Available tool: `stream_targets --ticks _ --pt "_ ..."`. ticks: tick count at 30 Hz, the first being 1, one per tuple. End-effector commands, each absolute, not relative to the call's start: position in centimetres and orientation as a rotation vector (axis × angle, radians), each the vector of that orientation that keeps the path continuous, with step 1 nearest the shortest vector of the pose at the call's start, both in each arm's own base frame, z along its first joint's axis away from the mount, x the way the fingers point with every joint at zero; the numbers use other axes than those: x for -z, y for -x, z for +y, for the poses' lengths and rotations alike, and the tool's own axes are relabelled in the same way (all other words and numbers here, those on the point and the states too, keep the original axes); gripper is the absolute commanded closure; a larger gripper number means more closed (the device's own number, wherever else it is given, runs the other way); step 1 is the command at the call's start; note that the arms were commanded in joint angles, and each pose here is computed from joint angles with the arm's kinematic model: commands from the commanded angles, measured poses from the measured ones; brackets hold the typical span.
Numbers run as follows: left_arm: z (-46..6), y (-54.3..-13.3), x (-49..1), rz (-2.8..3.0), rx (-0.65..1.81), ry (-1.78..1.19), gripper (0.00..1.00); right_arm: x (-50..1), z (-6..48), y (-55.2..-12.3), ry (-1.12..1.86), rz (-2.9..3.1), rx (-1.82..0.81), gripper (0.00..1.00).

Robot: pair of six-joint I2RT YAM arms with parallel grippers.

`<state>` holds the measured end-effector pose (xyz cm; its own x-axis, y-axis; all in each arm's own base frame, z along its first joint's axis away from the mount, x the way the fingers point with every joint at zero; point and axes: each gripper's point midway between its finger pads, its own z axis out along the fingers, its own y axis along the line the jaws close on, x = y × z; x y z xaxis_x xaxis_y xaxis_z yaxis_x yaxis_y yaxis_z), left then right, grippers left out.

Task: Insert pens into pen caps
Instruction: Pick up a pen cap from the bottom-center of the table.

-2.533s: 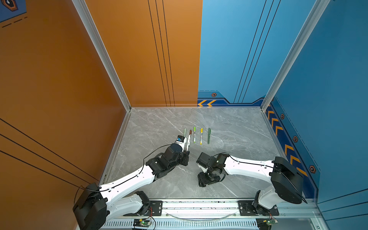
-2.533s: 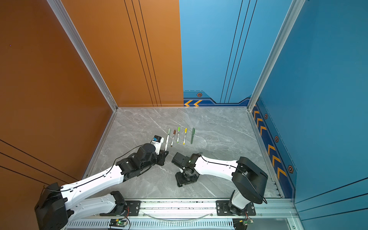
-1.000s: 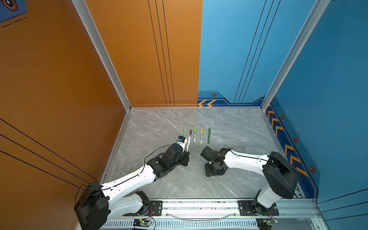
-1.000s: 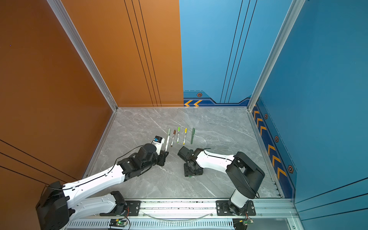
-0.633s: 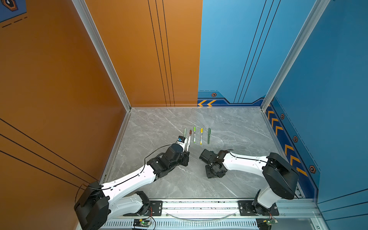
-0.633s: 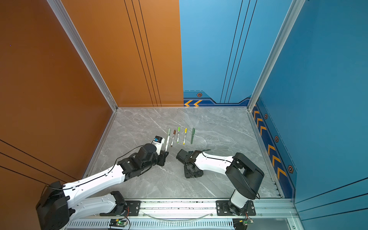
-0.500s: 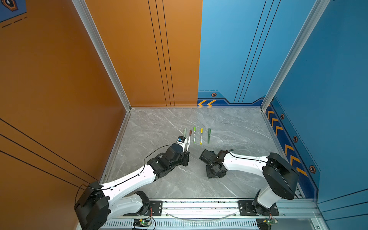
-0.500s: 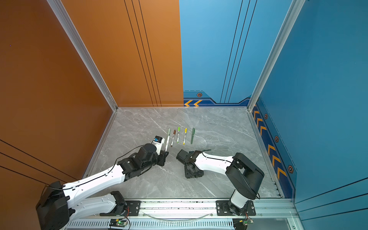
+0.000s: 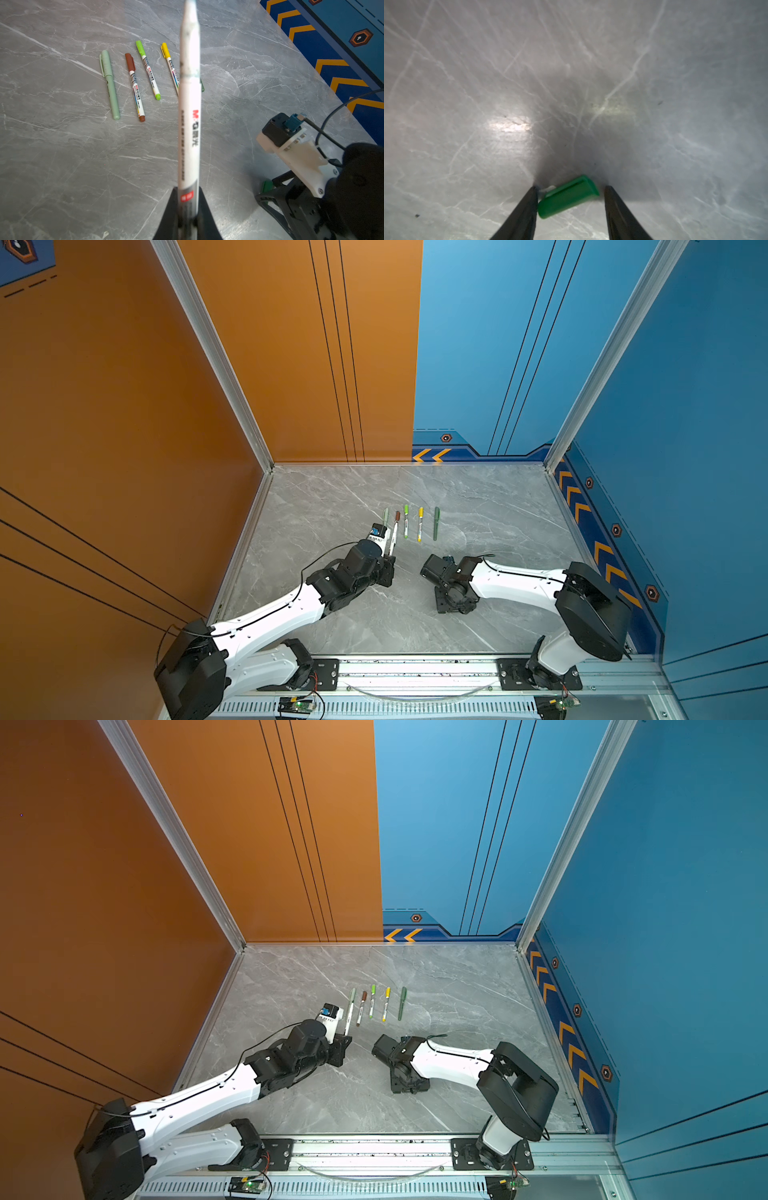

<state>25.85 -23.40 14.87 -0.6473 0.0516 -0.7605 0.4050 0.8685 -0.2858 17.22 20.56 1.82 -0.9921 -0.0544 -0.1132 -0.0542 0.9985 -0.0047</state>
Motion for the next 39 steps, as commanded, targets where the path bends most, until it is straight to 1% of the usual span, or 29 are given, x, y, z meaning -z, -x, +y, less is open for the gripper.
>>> stream_targets --ticks 1,5,8,11,14,17,18,20,28,31,34,39 --pt "-23.8 -26.3 -16.3 2.192 0.567 -0.336 1.00 -1.5 18.7 -15.8 0.038 3.065 0.081 0.46" --pt "-23.8 -26.3 -16.3 2.191 0.566 -0.340 1.00 -1.7 19.1 -15.2 0.002 3.080 0.028 0.43" --pt "-23.8 -26.4 -16.4 2.187 0.567 -0.339 1.00 -1.4 19.9 -14.8 -0.025 3.094 -0.047 0.43" --pt "-23.8 -26.3 -16.4 2.189 0.565 -0.341 1.00 -1.2 20.1 -15.3 -0.025 3.091 -0.046 0.46" --pt "-23.7 -26.2 -16.3 2.189 0.565 -0.341 1.00 -1.0 20.0 -16.1 -0.038 3.078 -0.023 0.53" --pt "-23.5 -26.2 -16.4 2.184 0.561 -0.337 1.00 -0.9 19.8 -16.9 -0.054 3.061 -0.001 0.61" --pt "-23.4 -26.2 -16.5 2.181 0.560 -0.333 1.00 -0.8 19.6 -17.1 -0.059 3.057 0.011 0.65" --pt "-23.4 -26.2 -16.6 2.177 0.561 -0.332 1.00 -0.6 19.5 -17.6 -0.066 3.048 0.020 0.70" --pt "-23.6 -26.4 -16.4 2.185 0.559 -0.334 1.00 0.2 19.1 -18.8 -0.080 3.048 0.038 0.73" --pt "-23.7 -26.5 -16.3 2.187 0.558 -0.335 1.00 0.4 19.1 -18.9 -0.087 3.051 0.028 0.78" --pt "-23.9 -26.6 -16.3 2.192 0.559 -0.338 1.00 0.6 19.2 -18.9 -0.080 3.054 0.023 0.87" --pt "-24.3 -26.8 -16.3 2.196 0.564 -0.343 1.00 0.9 19.2 -18.8 -0.071 3.056 0.019 0.96"
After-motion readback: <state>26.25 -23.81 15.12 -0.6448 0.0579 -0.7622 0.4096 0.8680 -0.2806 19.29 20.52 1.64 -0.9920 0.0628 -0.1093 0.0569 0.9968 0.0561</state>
